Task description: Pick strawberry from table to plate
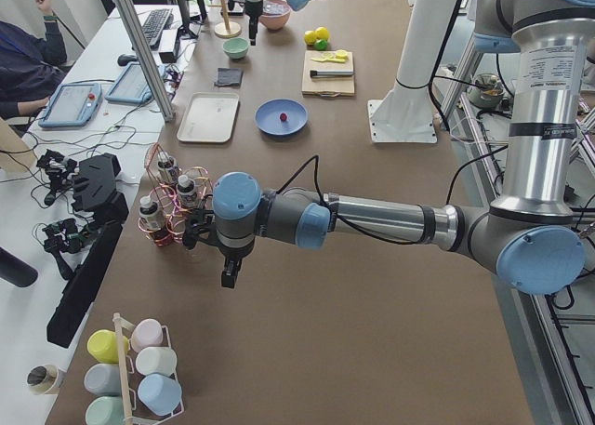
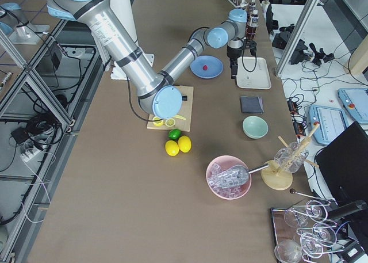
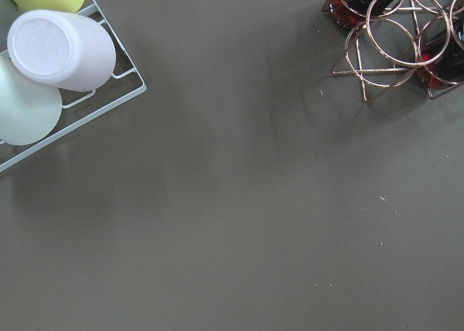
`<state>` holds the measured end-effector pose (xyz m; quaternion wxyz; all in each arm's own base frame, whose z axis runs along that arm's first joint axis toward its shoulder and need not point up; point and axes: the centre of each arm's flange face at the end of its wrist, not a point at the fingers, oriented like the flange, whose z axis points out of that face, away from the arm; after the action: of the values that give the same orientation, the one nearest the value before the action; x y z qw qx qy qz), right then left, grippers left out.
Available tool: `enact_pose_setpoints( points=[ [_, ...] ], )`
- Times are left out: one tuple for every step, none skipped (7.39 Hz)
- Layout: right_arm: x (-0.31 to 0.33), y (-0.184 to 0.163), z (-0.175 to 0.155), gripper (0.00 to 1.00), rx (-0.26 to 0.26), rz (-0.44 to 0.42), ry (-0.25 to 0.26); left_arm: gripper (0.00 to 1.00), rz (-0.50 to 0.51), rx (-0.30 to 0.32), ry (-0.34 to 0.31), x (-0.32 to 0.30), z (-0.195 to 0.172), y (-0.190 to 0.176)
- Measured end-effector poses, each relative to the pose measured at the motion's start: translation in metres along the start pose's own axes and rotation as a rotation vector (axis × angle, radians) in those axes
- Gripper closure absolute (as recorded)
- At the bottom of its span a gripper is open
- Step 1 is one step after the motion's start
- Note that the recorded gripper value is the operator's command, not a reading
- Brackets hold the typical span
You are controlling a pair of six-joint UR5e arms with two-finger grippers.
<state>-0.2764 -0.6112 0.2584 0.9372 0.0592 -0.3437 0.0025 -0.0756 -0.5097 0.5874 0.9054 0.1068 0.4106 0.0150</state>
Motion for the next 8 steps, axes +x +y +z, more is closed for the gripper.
enact_pose_setpoints(
  points=[
    [0.087, 0.005, -0.012, 0.00, -0.016, -0.046, 0.018, 0.02, 0.010, -0.009, -0.003, -0.006, 0.003, 0.009],
    [0.175, 0.018, -0.015, 0.00, -0.039, -0.091, 0.026, 0.02, 0.013, -0.016, -0.007, -0.014, 0.005, 0.018],
    [0.263, 0.039, -0.012, 0.00, -0.069, -0.141, 0.035, 0.02, 0.010, -0.018, -0.013, -0.021, 0.005, 0.024],
    [0.338, 0.064, -0.005, 0.00, -0.105, -0.177, 0.049, 0.02, 0.006, -0.019, -0.017, -0.024, 0.005, 0.027],
    [0.394, 0.086, 0.007, 0.00, -0.145, -0.175, 0.055, 0.02, 0.001, -0.022, -0.021, -0.027, 0.006, 0.030],
    [0.429, 0.102, 0.022, 0.00, -0.183, -0.150, 0.056, 0.02, -0.008, -0.030, -0.041, -0.033, 0.009, 0.035],
    [0.448, 0.110, 0.034, 0.00, -0.212, -0.125, 0.059, 0.02, -0.018, -0.039, -0.079, -0.040, 0.012, 0.041],
    [0.459, 0.114, 0.042, 0.00, -0.230, -0.106, 0.061, 0.02, -0.021, -0.042, -0.108, -0.044, 0.012, 0.044]
  ],
)
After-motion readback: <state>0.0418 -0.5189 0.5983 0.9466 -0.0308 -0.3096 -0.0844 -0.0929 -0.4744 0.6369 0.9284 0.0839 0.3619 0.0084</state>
